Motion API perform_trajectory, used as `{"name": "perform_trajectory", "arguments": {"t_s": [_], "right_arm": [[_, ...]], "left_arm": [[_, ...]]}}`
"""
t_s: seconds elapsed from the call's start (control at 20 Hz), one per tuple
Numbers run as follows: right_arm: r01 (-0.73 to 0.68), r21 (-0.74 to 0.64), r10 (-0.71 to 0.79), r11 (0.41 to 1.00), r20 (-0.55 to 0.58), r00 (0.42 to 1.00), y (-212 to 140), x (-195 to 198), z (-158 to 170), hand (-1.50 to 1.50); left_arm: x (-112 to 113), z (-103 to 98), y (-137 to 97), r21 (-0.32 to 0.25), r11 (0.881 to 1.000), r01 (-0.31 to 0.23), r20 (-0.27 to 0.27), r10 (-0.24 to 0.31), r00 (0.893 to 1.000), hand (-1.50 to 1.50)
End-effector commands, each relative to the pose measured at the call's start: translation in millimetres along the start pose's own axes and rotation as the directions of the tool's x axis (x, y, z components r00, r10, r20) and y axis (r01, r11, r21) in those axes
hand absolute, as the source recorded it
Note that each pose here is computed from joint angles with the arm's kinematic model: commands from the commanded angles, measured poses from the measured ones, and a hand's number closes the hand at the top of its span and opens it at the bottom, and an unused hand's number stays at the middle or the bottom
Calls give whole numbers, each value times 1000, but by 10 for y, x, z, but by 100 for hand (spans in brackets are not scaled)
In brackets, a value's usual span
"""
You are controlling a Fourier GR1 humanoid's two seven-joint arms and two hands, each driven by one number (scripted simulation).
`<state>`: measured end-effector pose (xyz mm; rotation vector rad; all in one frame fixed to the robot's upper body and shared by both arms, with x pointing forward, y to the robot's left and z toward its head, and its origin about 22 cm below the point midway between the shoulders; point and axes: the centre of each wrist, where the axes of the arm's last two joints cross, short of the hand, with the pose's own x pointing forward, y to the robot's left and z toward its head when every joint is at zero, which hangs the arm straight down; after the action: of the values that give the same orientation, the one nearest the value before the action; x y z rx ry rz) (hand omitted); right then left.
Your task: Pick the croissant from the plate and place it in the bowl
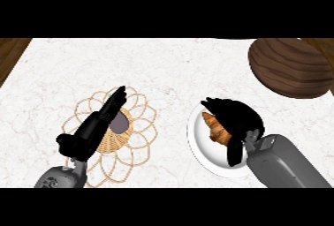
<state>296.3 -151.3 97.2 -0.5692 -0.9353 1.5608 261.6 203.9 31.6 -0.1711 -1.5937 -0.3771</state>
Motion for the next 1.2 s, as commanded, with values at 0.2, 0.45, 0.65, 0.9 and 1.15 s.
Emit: {"name": "perform_trajectory", "arguments": {"t_s": [0.2,0.45,0.65,0.9,1.15], "right_arm": [[-27,-65,24,997,-56,998,331,-22,-9,-150],[-4,-9,3,1000,-87,996,356,-195,-318,-150],[-6,15,7,1000,-80,997,339,-172,-424,-150],[28,-30,-29,999,-57,998,474,-407,-541,-150],[16,-59,-14,998,48,999,529,-481,-540,150]], "left_arm": [[96,-2,-137,11,1000,3,-6,-3,1000,0],[-85,-24,79,3,1000,1,-12,-1,1000,0],[70,5,-26,7,1000,13,-13,-12,1000,0],[45,135,26,-4,1000,6,0,-6,1000,0],[201,-24,15,10,1000,16,-2,-16,1000,0]]}}
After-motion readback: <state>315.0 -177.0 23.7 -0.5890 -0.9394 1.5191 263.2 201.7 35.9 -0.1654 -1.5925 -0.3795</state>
